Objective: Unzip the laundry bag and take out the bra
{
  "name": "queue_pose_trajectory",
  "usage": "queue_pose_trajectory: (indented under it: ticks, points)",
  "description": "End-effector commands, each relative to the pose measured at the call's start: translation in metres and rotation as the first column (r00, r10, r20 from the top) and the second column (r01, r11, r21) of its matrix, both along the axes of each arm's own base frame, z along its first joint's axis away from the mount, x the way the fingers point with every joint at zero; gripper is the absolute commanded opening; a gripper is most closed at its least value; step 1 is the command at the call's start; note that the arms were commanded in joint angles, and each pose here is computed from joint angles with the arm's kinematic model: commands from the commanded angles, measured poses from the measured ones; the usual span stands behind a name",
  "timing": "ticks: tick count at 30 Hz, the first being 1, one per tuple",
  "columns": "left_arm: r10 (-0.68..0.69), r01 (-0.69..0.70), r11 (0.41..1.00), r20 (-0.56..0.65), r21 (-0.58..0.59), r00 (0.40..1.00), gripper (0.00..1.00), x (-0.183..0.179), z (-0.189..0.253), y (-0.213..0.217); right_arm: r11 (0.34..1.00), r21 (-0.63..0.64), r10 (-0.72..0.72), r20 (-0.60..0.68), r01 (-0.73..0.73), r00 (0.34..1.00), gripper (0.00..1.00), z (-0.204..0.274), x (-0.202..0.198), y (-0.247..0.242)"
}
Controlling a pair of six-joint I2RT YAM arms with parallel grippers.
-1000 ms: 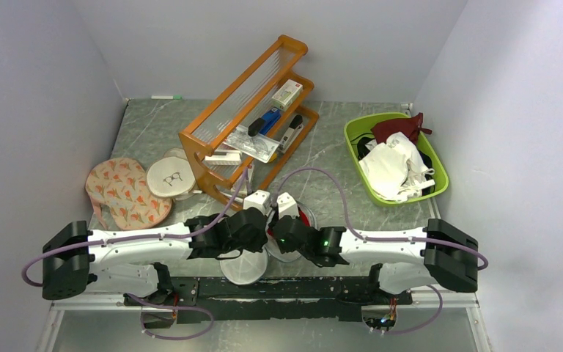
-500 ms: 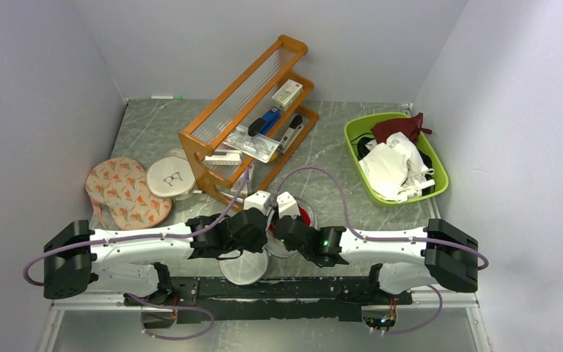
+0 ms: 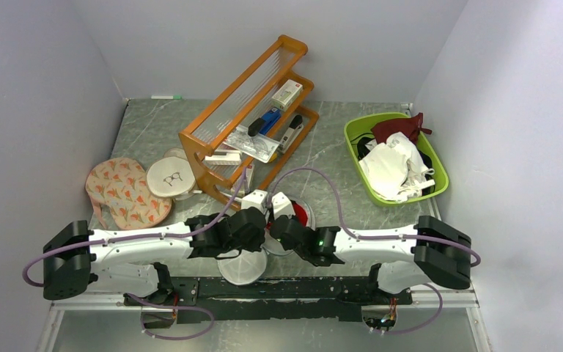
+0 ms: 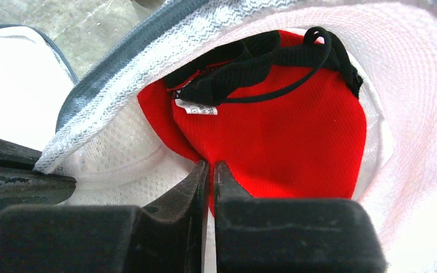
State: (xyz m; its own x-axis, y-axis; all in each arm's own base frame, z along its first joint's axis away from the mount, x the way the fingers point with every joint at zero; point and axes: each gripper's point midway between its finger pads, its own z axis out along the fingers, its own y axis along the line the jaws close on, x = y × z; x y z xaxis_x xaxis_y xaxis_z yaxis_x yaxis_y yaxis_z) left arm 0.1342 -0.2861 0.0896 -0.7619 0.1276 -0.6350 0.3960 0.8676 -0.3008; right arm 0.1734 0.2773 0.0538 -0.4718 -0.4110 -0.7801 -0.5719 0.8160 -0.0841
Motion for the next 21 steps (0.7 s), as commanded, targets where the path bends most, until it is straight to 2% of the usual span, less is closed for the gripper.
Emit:
queue_pose_trajectory:
  ticks: [1, 9, 21]
  points:
    - [-0.005, 0.006, 0.999, 0.033, -0.045, 0.999, 0.07, 0.002, 0.019, -0.006, 1.0, 0.028, 0.012, 0.03, -0.013, 0.999, 0.0, 0.022, 0.001, 0.001]
    - [0.044, -0.043, 0.999, 0.062, -0.018, 0.997, 0.07, 0.009, 0.028, 0.003, 0.971, 0.156, 0.189, -0.041, -0.181, 0.981, 0.0, 0.041, -0.03, 0.013]
    - [0.065, -0.065, 0.998, 0.061, -0.01, 0.996, 0.07, 0.01, 0.028, 0.01, 0.929, 0.336, 0.159, 0.015, -0.155, 0.987, 0.0, 0.094, -0.034, 0.001]
